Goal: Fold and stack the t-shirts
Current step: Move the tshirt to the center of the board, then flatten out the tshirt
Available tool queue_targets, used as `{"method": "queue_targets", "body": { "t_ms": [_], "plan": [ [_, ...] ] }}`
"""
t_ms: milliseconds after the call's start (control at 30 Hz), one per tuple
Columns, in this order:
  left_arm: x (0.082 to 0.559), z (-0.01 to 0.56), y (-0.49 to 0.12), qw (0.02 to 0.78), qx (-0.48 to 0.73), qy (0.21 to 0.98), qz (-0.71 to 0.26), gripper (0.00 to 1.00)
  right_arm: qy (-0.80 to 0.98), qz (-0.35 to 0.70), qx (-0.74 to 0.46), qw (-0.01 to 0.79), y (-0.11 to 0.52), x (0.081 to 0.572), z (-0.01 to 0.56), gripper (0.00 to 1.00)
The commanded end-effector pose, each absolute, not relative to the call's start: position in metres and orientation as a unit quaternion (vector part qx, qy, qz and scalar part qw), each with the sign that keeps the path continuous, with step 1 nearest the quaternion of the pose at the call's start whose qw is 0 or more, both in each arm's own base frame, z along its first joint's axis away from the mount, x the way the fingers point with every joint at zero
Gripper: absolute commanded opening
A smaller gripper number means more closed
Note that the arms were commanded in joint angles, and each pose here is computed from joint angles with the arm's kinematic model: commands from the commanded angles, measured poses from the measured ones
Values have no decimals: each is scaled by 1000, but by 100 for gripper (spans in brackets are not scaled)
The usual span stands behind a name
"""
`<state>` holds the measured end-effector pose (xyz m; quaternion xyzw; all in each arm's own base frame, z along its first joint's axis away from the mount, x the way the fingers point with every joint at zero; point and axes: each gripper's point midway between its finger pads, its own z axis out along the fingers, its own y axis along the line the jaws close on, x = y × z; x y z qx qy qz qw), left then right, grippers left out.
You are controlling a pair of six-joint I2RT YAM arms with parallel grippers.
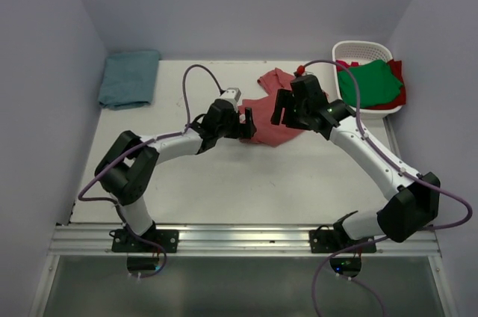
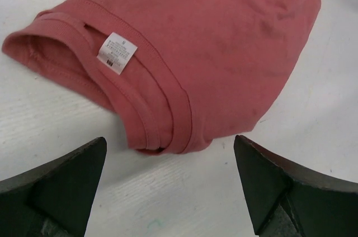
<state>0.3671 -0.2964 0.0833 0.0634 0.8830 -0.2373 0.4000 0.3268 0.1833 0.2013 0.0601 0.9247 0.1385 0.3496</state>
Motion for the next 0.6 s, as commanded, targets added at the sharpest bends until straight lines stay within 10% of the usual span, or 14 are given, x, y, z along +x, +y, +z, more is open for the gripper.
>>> {"method": "queue_targets", "body": {
  "t_ms": [0, 567],
  "plan": [
    [395, 109, -326, 439, 45, 848, -293, 100, 915, 138, 47, 375, 177, 325, 214, 72],
    [404, 61, -318, 362, -17, 905, -223, 100, 914, 126, 55, 383, 161, 308, 218, 66]
  ]
}}
